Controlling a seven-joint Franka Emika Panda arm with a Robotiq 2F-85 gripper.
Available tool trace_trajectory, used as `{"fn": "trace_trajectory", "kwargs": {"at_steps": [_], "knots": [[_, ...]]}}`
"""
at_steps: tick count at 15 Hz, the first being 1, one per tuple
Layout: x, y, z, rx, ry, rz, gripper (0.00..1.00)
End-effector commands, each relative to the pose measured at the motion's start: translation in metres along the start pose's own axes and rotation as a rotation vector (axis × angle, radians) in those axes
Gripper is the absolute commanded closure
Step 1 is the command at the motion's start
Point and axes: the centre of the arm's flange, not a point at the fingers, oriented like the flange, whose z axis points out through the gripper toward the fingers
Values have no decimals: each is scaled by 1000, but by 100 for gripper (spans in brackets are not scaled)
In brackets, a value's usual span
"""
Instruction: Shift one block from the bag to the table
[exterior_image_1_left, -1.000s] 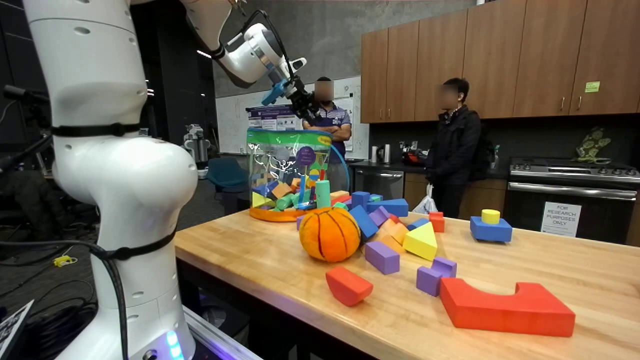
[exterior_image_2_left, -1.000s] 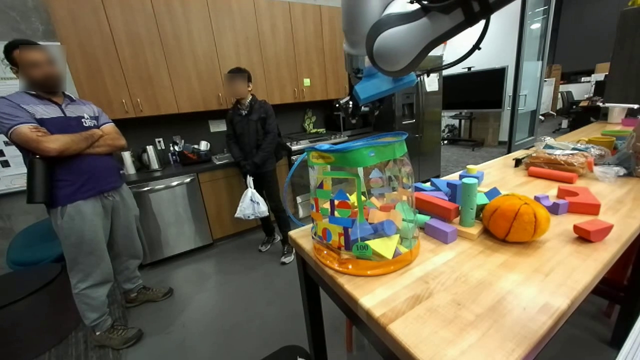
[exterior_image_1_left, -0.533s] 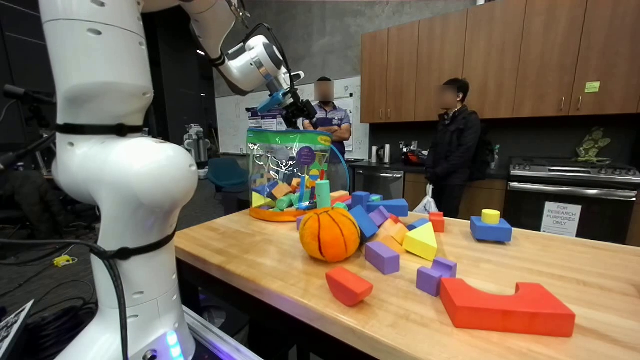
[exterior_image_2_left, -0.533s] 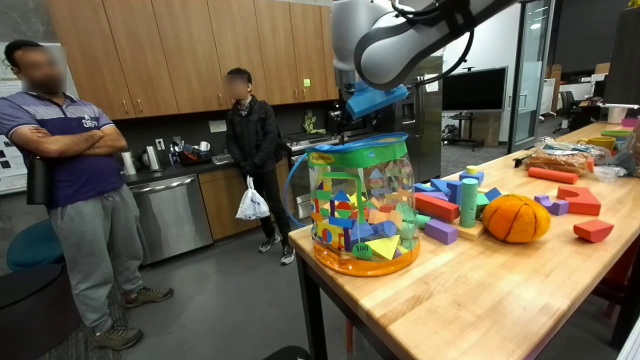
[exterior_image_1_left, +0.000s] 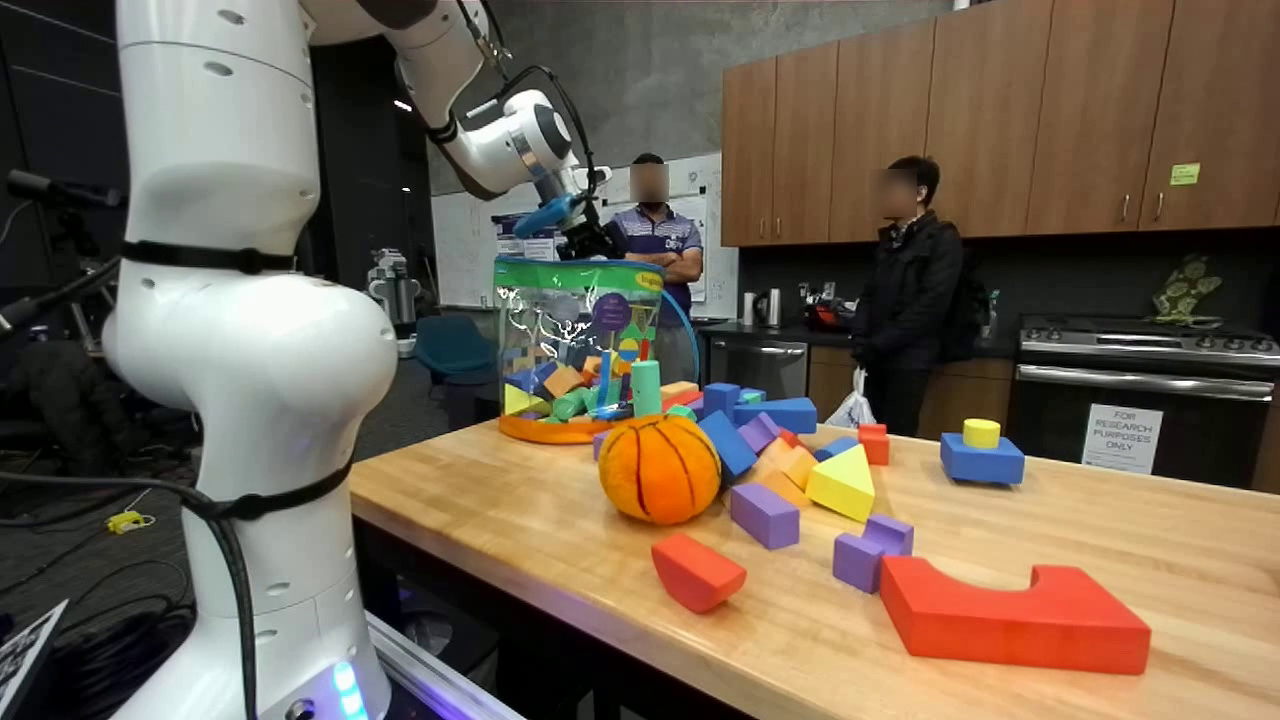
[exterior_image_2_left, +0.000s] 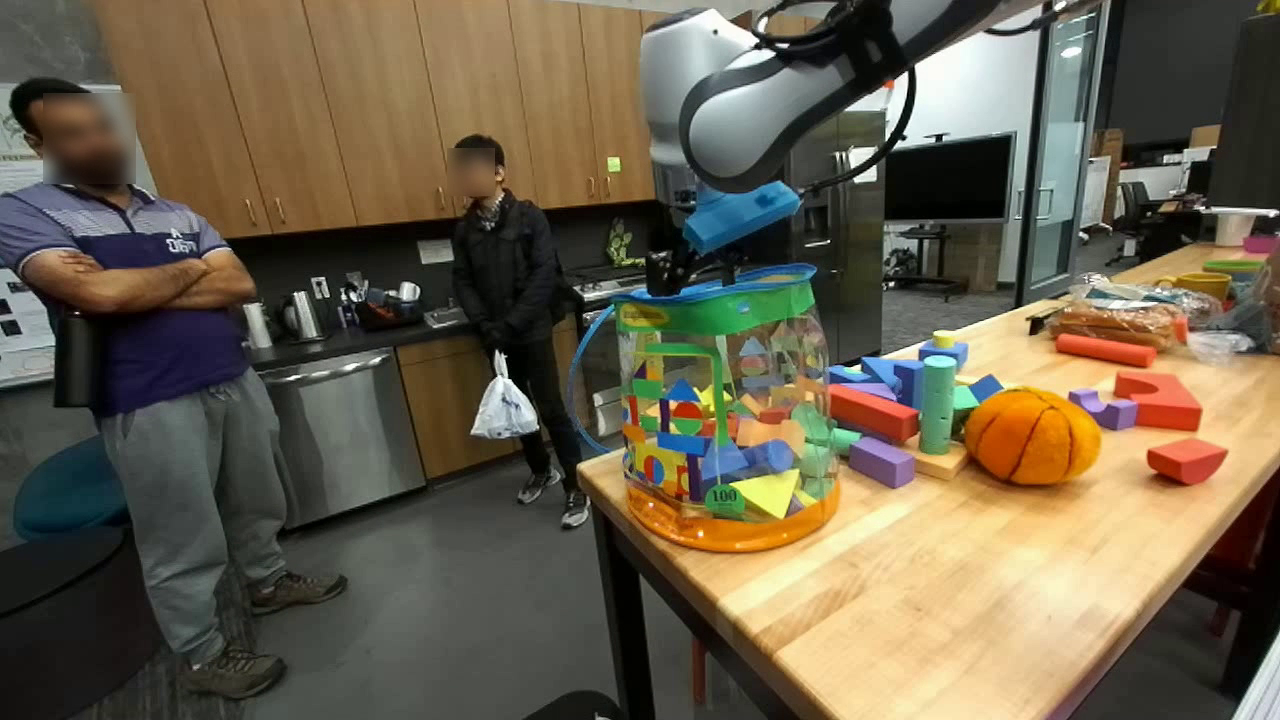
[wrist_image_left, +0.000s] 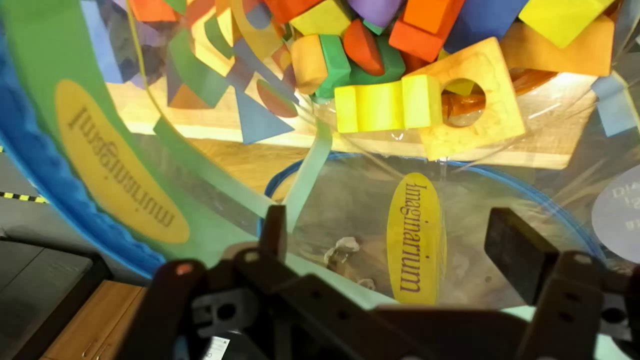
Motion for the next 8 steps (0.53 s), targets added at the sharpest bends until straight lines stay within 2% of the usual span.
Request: {"fn": "trace_trajectory", "kwargs": {"at_steps": [1,8], "knots": [[13,-8,5,-7,-62,-39,0],[12,-39,28,-21,-174,-146,0]]}}
